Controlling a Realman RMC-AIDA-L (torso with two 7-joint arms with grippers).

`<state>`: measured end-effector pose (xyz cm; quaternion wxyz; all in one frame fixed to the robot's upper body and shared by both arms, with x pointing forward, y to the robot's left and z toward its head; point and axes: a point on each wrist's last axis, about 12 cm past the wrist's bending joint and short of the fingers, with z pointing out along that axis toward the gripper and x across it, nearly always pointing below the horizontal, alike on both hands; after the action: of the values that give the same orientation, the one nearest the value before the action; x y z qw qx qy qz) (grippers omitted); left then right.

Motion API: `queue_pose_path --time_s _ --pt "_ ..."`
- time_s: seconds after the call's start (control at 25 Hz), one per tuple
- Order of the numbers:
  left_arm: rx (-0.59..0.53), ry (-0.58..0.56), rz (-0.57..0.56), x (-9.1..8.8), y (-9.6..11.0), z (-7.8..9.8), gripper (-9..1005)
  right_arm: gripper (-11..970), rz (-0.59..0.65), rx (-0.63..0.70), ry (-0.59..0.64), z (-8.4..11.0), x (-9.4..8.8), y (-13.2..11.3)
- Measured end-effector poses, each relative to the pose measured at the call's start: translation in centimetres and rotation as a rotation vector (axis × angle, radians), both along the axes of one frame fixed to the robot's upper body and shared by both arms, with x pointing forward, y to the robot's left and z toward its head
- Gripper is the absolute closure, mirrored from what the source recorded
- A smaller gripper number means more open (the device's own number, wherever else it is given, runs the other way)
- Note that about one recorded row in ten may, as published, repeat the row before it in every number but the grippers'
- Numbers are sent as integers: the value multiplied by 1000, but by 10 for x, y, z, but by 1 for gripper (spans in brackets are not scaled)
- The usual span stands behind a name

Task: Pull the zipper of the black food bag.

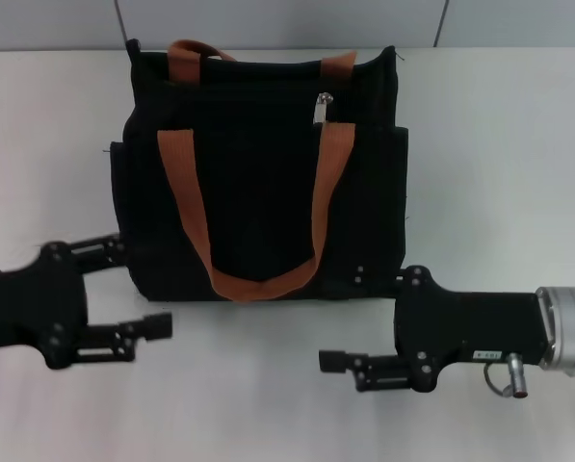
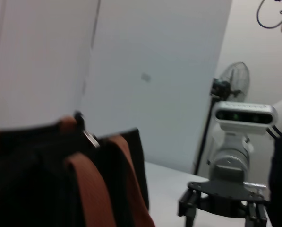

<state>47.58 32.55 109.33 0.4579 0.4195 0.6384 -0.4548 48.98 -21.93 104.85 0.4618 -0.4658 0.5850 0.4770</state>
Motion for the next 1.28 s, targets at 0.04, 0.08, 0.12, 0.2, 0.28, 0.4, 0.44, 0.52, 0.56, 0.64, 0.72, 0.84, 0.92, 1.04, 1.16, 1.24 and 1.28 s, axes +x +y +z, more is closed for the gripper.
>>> queue_pose_path --time_s 0.04,0.08,0.12,0.2,0.28,0.4,0.44,0.52,0.56,0.64,0.72,0.84,0.92,1.04,1.16,1.24,1.28 --pt "5 17 -14 -2 -5 -5 183 299 10 -8 -1 -3 -2 2" --pt "5 17 -14 -2 -5 -5 183 276 10 -8 -1 -3 -2 2" --pt "9 26 -22 -3 -7 -7 183 253 14 -9 -9 -4 -4 2" --pt "15 36 -36 -4 -11 -10 184 208 16 -9 -25 -5 -5 3" --pt "18 36 -41 -6 -14 -12 184 162 12 -6 -36 -5 -6 2" --pt "15 28 -41 -9 -16 -17 184 140 5 -3 -38 -6 -6 2" --pt "13 27 -42 -10 -16 -18 184 140 4 -3 -41 -6 -6 2" --pt "14 29 -43 -11 -16 -19 184 141 1 -1 -49 -6 -6 2" --pt "15 29 -46 -12 -16 -19 184 141 0 3 -50 -5 -6 2" --pt "19 26 -48 -13 -16 -20 183 142 -2 9 -53 -4 -5 3" --pt "23 17 -49 -14 -15 -20 183 143 -2 9 -54 -4 -5 3" --pt "25 12 -50 -14 -15 -20 183 143 -4 4 -56 -4 -3 3" --pt "26 10 -50 -13 -15 -20 183 143 -5 4 -57 -4 -3 3" --pt "29 3 -51 -13 -15 -20 183 143 -5 5 -59 -4 -2 4" --pt "30 0 -51 -13 -15 -20 183 143 -5 5 -59 -3 -2 4" --pt "30 0 -51 -13 -15 -20 184 143 -9 9 -59 -3 -2 3" --pt "25 0 -55 -14 -15 -20 184 143 -9 9 -59 -3 -2 3"
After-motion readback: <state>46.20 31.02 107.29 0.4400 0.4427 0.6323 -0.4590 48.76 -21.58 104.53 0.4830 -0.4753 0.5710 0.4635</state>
